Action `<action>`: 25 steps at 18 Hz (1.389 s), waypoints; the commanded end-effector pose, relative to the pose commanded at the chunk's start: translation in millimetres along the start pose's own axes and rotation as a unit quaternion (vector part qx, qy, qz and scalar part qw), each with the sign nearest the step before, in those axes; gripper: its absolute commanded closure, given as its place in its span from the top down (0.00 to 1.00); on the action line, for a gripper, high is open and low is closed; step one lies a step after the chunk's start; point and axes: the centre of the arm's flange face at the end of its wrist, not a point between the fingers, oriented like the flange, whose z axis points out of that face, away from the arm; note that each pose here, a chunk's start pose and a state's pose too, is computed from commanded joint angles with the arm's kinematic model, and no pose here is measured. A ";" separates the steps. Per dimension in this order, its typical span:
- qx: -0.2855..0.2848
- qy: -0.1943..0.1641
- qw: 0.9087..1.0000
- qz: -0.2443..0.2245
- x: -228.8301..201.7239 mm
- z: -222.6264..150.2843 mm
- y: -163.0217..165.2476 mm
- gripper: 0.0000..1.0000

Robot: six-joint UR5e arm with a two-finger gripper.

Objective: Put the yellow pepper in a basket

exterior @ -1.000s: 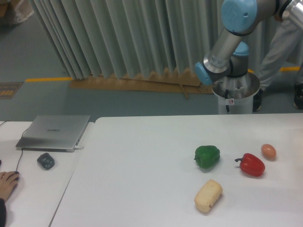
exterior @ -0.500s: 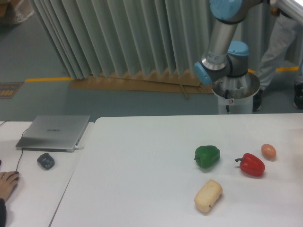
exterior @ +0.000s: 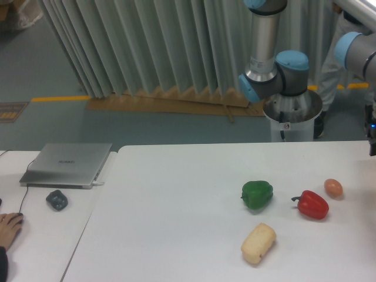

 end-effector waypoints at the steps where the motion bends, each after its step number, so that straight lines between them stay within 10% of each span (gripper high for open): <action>1: 0.001 0.000 1.000 0.003 0.0 0.1 -1.1 1.00; 25: 0.015 0.000 1.000 0.012 -13.5 7.3 -15.7 1.00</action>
